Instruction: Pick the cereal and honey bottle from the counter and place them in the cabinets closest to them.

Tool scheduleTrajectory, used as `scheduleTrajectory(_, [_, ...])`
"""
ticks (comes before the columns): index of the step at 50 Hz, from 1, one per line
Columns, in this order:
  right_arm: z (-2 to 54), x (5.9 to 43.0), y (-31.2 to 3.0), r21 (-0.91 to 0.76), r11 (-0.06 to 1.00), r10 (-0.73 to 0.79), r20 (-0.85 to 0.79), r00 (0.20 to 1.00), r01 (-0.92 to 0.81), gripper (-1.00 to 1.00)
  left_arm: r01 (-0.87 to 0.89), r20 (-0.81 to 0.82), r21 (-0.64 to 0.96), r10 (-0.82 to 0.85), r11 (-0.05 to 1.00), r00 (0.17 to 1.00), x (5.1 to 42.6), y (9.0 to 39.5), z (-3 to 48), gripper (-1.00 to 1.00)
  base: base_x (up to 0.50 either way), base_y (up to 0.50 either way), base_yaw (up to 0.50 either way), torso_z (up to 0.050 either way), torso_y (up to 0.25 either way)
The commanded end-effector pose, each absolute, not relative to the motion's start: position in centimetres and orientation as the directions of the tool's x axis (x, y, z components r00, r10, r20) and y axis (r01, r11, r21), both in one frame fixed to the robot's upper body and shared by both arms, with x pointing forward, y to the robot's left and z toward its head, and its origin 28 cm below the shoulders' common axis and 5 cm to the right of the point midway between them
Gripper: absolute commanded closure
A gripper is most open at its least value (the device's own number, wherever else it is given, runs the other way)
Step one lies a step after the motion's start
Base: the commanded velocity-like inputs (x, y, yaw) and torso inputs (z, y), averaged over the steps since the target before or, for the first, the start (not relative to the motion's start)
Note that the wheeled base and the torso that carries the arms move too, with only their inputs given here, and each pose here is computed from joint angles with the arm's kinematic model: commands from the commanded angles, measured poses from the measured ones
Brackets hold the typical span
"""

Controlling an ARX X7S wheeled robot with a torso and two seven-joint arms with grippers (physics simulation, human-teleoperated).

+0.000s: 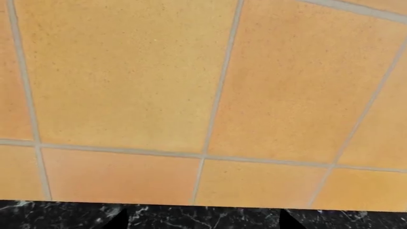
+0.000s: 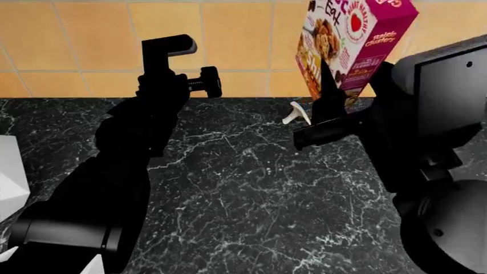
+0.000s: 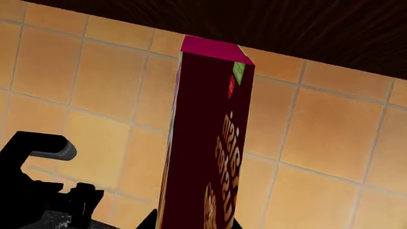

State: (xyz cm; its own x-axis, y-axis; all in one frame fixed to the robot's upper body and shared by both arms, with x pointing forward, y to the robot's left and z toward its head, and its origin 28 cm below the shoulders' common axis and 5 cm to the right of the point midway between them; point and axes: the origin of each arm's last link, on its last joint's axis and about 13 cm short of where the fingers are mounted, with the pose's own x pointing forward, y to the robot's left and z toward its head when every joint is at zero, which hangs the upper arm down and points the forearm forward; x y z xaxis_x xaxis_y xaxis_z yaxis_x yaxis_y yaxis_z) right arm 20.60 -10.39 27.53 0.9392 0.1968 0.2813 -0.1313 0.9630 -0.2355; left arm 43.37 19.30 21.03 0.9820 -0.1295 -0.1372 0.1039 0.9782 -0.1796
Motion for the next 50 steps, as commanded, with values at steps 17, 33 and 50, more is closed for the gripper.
scheduleTrajectory(17, [25.3, 16.0, -8.8, -0.251, 0.967, 0.188, 0.601, 0.777, -0.039, 1.00, 0.094, -0.139, -0.173, -0.118, 0.980, 0.983, 43.4, 19.3, 21.0, -1.00, 0.00, 0.00, 0.00, 0.000, 0.000])
scheduleTrajectory(33, [26.3, 14.5, -8.6, -0.270, 0.962, 0.209, 0.672, 0.711, -0.027, 1.00, 0.094, -0.141, -0.169, -0.118, 0.981, 0.983, 43.4, 19.3, 21.0, -1.00, 0.00, 0.00, 0.00, 0.000, 0.001])
scheduleTrajectory(50, [31.7, 13.6, -8.0, -0.252, 0.968, 0.189, 0.770, 0.609, 0.018, 1.00, 0.080, -0.141, -0.169, -0.105, 0.982, 0.984, 43.4, 19.3, 21.0, -1.00, 0.00, 0.00, 0.00, 0.000, 0.000])
